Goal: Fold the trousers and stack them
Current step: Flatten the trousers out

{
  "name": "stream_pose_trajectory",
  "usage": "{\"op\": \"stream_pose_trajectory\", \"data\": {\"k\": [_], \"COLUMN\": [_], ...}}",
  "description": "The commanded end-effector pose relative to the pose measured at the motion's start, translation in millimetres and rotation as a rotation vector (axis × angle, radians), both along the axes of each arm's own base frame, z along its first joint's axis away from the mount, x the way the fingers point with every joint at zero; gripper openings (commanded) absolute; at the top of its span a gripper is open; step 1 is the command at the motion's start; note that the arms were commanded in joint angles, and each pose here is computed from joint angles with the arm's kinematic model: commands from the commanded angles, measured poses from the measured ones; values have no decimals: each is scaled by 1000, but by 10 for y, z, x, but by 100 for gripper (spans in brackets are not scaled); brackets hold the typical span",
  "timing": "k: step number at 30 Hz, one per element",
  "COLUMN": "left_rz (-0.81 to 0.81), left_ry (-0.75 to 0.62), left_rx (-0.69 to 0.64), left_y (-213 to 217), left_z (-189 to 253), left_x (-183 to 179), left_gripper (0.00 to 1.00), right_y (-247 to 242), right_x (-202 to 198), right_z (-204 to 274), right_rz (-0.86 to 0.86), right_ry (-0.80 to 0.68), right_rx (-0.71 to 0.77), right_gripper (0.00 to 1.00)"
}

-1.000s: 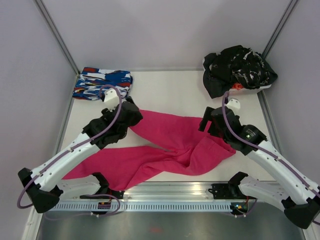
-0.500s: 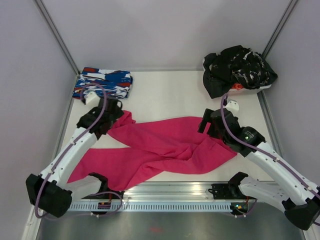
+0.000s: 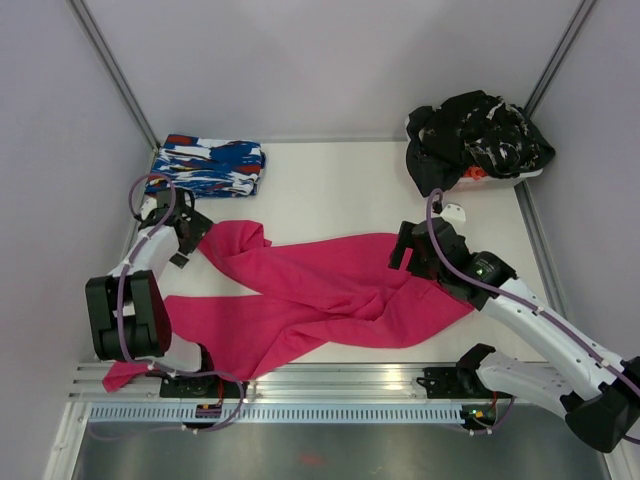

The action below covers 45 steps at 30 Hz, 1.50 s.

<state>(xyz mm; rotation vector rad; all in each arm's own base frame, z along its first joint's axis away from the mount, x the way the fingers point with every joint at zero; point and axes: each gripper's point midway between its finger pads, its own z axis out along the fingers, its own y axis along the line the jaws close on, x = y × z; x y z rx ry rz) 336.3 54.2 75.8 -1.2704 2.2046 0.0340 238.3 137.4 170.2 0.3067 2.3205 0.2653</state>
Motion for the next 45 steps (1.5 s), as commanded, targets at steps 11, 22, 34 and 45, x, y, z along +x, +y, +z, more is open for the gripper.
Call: {"op": "stream_pose_trajectory", "data": {"k": [11, 22, 34, 45], "left_rz": [-93, 268, -48, -68], "left_ry": [-70, -140, -374, -382], "left_rx": [-62, 294, 232, 251], "left_y": [-3, 688, 184, 187], "left_z": [-401, 882, 1143, 1372], "left_x": [615, -231, -649, -663], "left_gripper": [70, 2, 100, 100], "right_y": [-117, -139, 68, -323], "right_x": [41, 82, 266, 589], "right_z": [119, 66, -108, -432], "right_rz": [-52, -85, -28, -135], "right_ry": [-70, -66, -4, 26], "right_rx": [-1, -8, -16, 2], "right_gripper": [98, 98, 98, 98]}}
